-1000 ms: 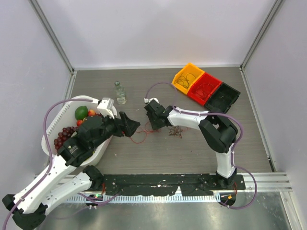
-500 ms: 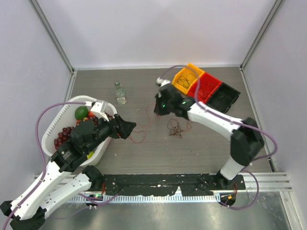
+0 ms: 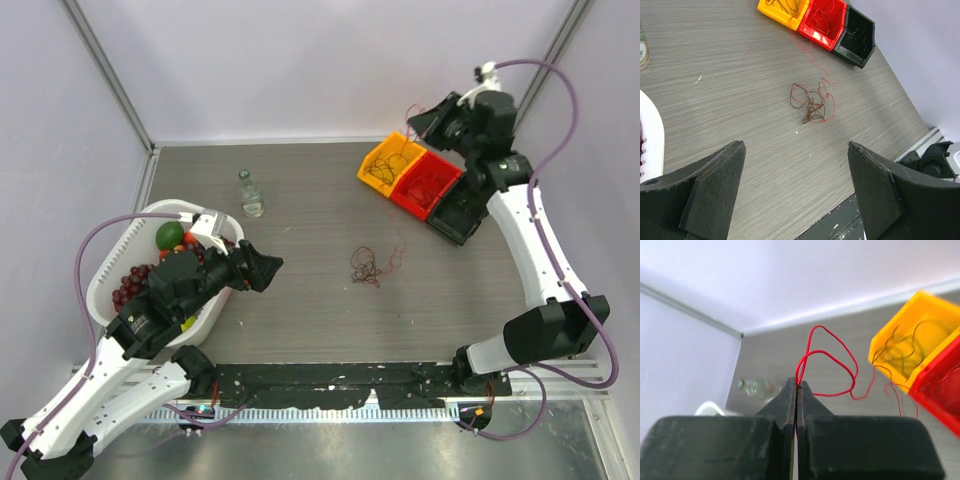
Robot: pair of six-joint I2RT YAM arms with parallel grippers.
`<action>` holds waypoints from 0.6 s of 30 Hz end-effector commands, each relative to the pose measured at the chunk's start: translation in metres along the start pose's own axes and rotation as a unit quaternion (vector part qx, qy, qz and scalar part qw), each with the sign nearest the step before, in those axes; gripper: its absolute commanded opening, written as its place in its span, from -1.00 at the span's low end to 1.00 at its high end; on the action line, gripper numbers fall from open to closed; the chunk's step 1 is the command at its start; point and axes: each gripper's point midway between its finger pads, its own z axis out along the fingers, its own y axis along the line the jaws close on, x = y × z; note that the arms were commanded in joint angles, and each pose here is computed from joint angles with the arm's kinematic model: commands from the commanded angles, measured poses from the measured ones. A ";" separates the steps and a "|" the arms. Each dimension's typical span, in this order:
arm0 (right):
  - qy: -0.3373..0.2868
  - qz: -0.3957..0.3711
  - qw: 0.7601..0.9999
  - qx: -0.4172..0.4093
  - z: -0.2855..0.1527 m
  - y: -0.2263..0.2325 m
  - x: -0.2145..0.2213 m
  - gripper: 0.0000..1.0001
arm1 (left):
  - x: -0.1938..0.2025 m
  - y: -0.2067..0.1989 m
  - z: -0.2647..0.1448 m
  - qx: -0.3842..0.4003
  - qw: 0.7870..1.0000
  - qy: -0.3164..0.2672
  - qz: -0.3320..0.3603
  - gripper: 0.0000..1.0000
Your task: Untangle the cables
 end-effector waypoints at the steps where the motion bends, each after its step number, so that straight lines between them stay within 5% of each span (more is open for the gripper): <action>1: -0.096 0.002 0.995 -0.013 -0.021 0.009 -0.079 -0.98 | -0.002 -0.002 0.000 0.007 1.000 -0.004 0.006 0.75; 9: -0.184 -0.016 0.982 0.044 -0.033 -0.019 -0.145 -0.99 | -0.002 -0.002 0.001 0.006 1.000 -0.003 0.010 0.75; 18: -0.238 0.000 0.971 -0.038 -0.057 0.027 -0.202 -0.99 | -0.003 -0.008 0.008 0.016 1.000 0.007 0.016 0.76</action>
